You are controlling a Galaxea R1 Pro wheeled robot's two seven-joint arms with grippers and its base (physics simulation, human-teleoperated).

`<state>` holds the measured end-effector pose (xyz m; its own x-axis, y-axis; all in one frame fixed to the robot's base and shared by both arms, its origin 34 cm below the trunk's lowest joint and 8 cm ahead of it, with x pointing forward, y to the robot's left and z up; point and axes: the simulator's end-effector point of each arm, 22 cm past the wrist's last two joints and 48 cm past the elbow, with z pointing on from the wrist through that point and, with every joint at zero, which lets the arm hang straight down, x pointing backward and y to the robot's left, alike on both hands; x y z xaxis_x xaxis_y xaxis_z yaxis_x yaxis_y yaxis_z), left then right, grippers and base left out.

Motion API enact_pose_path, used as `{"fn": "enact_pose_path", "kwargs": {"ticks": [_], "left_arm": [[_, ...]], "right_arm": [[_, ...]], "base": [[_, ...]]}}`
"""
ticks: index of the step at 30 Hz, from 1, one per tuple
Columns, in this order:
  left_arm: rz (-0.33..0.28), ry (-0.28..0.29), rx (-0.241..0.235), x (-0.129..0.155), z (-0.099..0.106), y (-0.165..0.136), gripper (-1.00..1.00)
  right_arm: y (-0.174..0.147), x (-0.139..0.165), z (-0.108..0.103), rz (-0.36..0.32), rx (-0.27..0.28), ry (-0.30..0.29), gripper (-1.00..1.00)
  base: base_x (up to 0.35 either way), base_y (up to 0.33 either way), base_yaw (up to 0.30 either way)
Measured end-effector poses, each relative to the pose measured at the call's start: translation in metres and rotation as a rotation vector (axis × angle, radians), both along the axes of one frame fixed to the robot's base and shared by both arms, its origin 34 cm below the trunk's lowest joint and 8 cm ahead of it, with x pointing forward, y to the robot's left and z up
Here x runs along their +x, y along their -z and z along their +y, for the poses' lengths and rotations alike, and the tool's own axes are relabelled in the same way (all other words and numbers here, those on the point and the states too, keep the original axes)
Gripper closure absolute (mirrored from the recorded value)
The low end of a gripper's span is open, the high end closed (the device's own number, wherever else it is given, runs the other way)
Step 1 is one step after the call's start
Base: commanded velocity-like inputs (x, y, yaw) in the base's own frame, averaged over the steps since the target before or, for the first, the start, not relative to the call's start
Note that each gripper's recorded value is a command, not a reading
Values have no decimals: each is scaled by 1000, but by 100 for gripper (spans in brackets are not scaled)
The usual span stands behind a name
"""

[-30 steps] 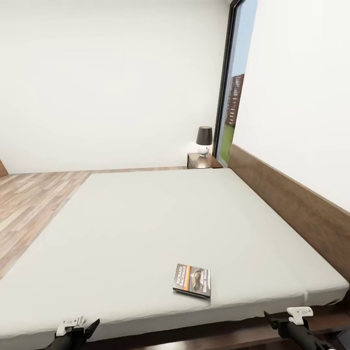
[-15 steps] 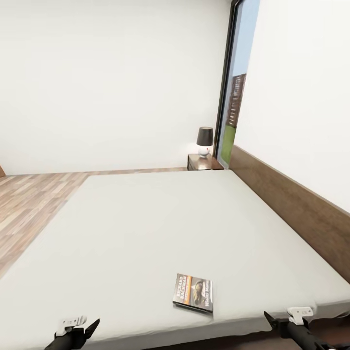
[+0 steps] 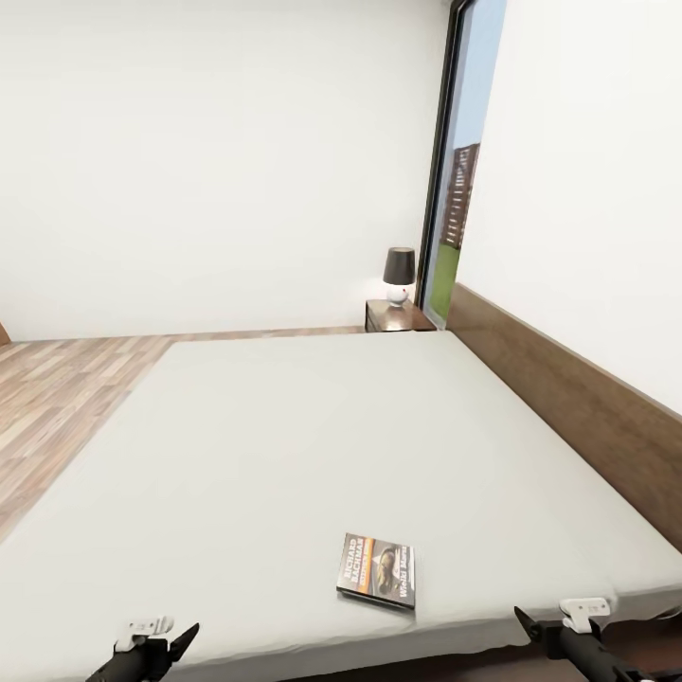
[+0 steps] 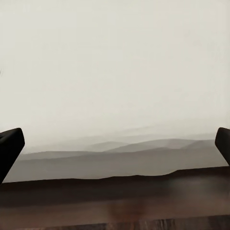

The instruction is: In the bedroom, move the book from the bed onto either nightstand, and place the two sandals side by side next to the bed.

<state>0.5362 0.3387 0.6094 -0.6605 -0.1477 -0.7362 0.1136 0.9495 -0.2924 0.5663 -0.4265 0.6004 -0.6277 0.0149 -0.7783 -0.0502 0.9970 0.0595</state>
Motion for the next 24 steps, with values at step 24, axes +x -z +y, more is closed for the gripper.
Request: {"fn": "enact_pose_path", "kwargs": {"ticks": [24], "left_arm": [[-20, 433, -181, 171, -211, -184, -100]], "right_arm": [[0, 0, 0, 0, -1, 2, -100]], "base": [[50, 0, 0]]}}
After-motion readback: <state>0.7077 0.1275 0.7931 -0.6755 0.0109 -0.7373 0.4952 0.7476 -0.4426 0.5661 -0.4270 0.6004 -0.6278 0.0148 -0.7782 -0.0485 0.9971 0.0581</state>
